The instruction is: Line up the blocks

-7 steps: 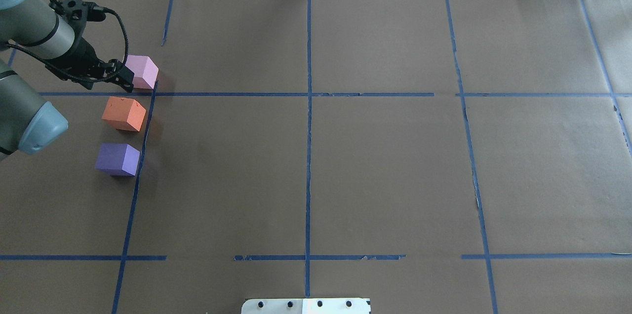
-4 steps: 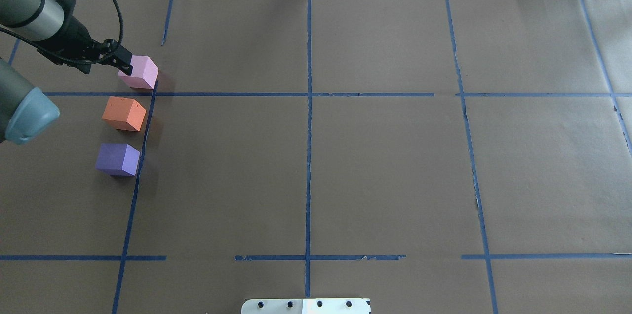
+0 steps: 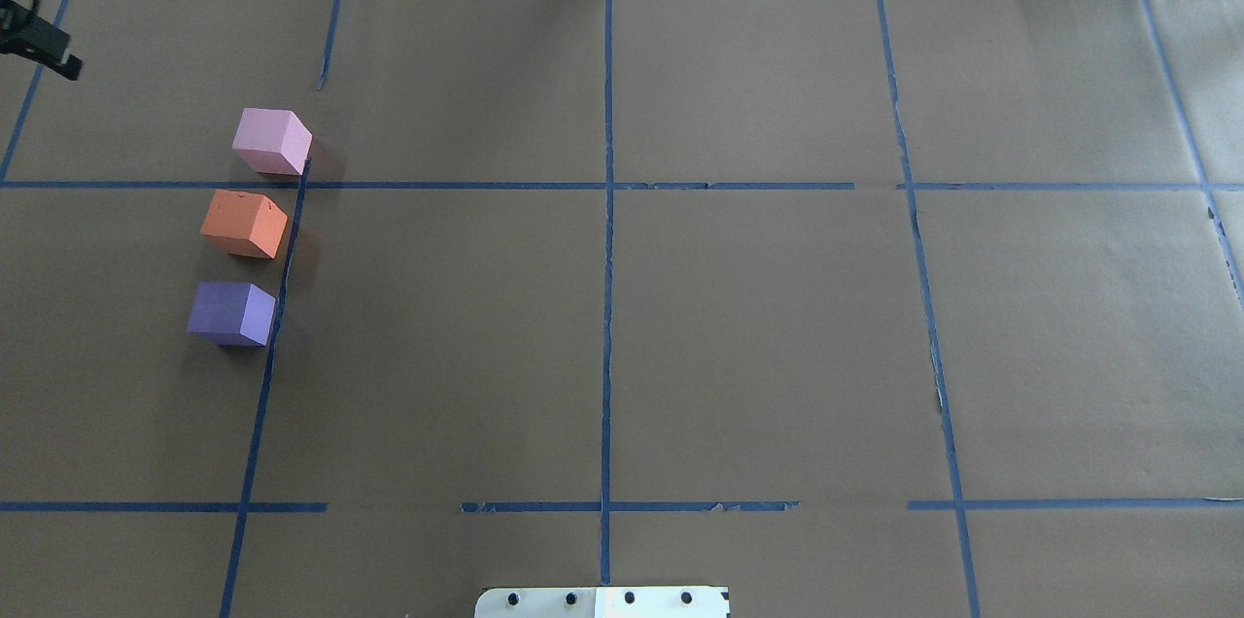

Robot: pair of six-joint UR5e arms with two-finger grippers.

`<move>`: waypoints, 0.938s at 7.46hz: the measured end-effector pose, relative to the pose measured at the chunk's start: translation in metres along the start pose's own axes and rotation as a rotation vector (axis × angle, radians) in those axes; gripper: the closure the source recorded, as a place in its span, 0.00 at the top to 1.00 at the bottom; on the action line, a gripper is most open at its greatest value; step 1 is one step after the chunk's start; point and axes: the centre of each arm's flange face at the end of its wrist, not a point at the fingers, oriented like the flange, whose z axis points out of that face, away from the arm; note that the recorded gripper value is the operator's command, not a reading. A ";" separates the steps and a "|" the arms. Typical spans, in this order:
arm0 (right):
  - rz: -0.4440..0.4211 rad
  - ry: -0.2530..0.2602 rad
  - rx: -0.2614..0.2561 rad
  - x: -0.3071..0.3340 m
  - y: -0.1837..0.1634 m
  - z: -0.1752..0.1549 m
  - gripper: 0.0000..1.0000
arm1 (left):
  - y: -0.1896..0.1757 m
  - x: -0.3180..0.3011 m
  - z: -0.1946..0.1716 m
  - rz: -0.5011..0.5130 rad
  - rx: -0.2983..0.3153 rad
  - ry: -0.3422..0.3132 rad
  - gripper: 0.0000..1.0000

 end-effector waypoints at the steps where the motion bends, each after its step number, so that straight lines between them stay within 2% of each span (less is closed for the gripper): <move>1: 0.000 0.000 0.000 0.000 0.000 0.000 1.00 | 0.009 -0.051 -0.010 0.007 0.004 -0.018 1.00; 2: 0.000 0.000 0.000 0.000 0.000 0.000 1.00 | 0.018 -0.102 -0.014 0.020 -0.002 -0.036 1.00; 4: 0.000 0.000 0.000 0.000 0.000 0.000 1.00 | 0.035 -0.176 -0.009 -0.011 -0.033 -0.031 1.00; 7: 0.000 0.000 0.000 0.000 0.000 0.000 1.00 | 0.052 -0.227 -0.025 -0.094 -0.022 -0.037 1.00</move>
